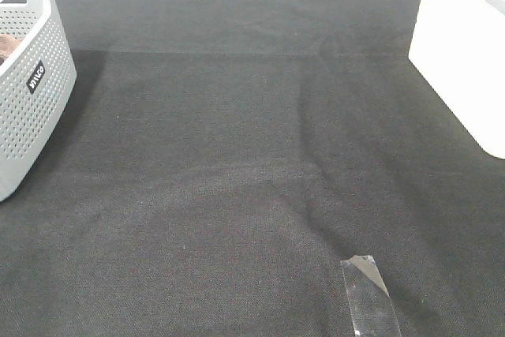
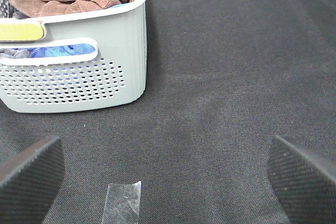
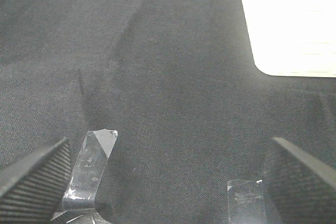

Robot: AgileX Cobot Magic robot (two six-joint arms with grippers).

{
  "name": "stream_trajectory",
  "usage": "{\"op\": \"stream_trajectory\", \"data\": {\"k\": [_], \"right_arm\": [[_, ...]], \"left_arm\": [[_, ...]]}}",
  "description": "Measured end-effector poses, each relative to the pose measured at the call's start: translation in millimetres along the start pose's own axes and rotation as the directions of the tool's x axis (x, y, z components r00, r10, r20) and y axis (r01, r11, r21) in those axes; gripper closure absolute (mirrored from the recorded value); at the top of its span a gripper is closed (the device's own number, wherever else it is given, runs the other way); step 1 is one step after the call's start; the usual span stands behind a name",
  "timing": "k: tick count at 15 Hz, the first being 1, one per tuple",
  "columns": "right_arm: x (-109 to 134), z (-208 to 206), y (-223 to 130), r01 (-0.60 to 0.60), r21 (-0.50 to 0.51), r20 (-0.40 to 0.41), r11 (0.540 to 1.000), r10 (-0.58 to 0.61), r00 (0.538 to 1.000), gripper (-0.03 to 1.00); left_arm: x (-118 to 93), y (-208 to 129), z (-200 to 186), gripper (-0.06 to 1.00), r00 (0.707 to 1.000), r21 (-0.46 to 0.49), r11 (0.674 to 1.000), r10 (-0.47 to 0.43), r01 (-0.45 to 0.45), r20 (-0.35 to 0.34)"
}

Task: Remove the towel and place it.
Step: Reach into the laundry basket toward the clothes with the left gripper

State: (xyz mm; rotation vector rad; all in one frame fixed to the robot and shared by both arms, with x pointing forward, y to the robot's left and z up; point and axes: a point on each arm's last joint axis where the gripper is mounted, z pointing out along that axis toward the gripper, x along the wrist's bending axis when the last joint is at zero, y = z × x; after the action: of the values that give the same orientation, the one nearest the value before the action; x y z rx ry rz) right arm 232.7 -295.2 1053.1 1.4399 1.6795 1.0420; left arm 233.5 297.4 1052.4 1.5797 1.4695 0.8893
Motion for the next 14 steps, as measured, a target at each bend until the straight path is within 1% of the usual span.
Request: {"op": "stream_trajectory", "data": {"k": [14], "right_arm": [[0.0, 0.0, 0.0, 0.000, 0.000, 0.000, 1.000, 0.000, 1.000, 0.03]], "left_arm": [[-1.9, 0.0, 0.0, -0.05, 1.000, -0.001, 1.000, 0.013, -0.013, 0.021]]}}
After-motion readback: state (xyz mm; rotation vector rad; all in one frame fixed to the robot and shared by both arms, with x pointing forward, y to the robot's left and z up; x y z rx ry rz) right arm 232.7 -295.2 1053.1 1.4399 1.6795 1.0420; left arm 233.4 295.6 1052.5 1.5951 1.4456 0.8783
